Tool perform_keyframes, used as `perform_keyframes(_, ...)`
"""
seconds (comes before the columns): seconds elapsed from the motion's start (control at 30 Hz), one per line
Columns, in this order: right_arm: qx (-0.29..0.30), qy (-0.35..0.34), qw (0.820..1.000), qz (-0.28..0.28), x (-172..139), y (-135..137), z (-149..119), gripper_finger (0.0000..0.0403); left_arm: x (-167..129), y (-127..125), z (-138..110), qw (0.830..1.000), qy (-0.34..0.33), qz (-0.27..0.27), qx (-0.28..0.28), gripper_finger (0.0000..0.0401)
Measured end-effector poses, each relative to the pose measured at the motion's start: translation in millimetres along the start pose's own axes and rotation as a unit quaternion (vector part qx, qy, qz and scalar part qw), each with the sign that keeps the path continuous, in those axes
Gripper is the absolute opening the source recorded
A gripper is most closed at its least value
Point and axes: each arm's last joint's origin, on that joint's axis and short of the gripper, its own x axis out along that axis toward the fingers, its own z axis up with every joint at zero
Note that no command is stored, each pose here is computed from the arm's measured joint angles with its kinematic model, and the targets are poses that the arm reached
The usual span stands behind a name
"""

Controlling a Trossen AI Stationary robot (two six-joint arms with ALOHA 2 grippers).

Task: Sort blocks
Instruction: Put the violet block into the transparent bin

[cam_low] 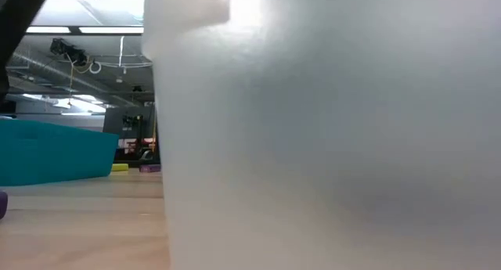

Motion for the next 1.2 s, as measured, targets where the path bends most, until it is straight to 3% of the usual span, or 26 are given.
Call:
perform_keyframes(0.23,-0.007,0.025,1.0,0.0,10.3,11.0,-11.7,0.0284,-69.2,-4.5,-18.4,1.0,-0.023,0.012,-0.005,0.0198)
perform_keyframes(0.5,-0.018,0.052,0.999,0.001,21.2,23.2,-26.1,0.0284,-155.0,12.7,-37.9,0.994,-0.098,-0.026,-0.037,0.0198)
perform_keyframes(0.63,-0.013,0.058,0.998,0.002,22.7,25.4,-29.1,0.0284,-185.4,23.6,-48.5,0.99,-0.133,-0.017,-0.046,0.0198)
perform_keyframes(0.83,-0.012,0.062,0.998,0.011,21.7,29.2,-30.7,0.0284,-208.1,35.2,-59.5,0.989,-0.138,-0.009,-0.044,0.0198)
perform_keyframes(1.2,-0.019,0.077,0.996,0.027,22.5,36.6,-37.3,0.0284,-209.0,36.3,-63.1,0.99,-0.136,-0.002,-0.03,0.0198)
